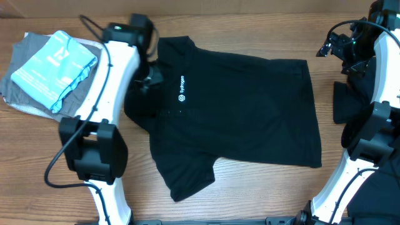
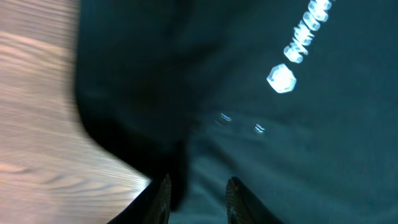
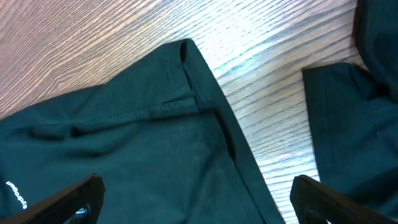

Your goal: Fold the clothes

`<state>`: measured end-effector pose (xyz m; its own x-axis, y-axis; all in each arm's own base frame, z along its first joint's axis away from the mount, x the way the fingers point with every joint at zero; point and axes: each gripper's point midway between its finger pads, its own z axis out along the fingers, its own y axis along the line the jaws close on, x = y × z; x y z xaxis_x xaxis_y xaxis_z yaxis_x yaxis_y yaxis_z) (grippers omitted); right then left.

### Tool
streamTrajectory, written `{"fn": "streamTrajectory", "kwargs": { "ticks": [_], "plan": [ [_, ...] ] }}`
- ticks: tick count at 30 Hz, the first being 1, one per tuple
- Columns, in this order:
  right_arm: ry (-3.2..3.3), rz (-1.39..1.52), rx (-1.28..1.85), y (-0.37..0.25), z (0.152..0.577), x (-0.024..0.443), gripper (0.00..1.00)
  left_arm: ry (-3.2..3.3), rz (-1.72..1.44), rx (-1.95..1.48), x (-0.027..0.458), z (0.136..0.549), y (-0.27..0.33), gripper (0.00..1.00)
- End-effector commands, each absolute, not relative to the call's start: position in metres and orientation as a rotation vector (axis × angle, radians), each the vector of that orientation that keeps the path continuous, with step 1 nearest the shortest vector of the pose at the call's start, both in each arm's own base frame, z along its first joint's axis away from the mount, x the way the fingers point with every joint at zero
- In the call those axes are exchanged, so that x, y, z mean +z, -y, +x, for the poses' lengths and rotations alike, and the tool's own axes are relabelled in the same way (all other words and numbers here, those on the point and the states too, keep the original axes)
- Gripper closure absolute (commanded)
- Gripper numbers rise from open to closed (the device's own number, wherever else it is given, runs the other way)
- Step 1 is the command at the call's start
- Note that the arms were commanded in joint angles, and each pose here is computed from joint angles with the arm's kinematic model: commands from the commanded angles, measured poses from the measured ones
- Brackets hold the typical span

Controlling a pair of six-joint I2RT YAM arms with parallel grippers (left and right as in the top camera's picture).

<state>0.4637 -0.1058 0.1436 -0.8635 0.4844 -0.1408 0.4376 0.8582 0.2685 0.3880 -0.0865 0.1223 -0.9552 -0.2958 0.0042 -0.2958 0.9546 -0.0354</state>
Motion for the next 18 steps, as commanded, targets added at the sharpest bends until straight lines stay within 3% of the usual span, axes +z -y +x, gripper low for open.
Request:
{"fn": "streamTrajectory", "kwargs": {
  "ticks": [1,8,18],
  "plan": [
    [-2.786,0.691,0.34,0.104,0.467,0.161,0.0,-3.172,-0.343,-0.161,0.109,0.373,0.116,0.66],
    [-2.786,0.691,0.34,0.104,0.467,0.161,0.0,-3.206,-0.313,-0.107,0.069,0.36,0.12,0.67],
    [-2.786,0.691,0.34,0.104,0.467,0.161,0.0,-3.228,-0.479,0.278,0.043,0.339,0.042,0.72]
  ]
}}
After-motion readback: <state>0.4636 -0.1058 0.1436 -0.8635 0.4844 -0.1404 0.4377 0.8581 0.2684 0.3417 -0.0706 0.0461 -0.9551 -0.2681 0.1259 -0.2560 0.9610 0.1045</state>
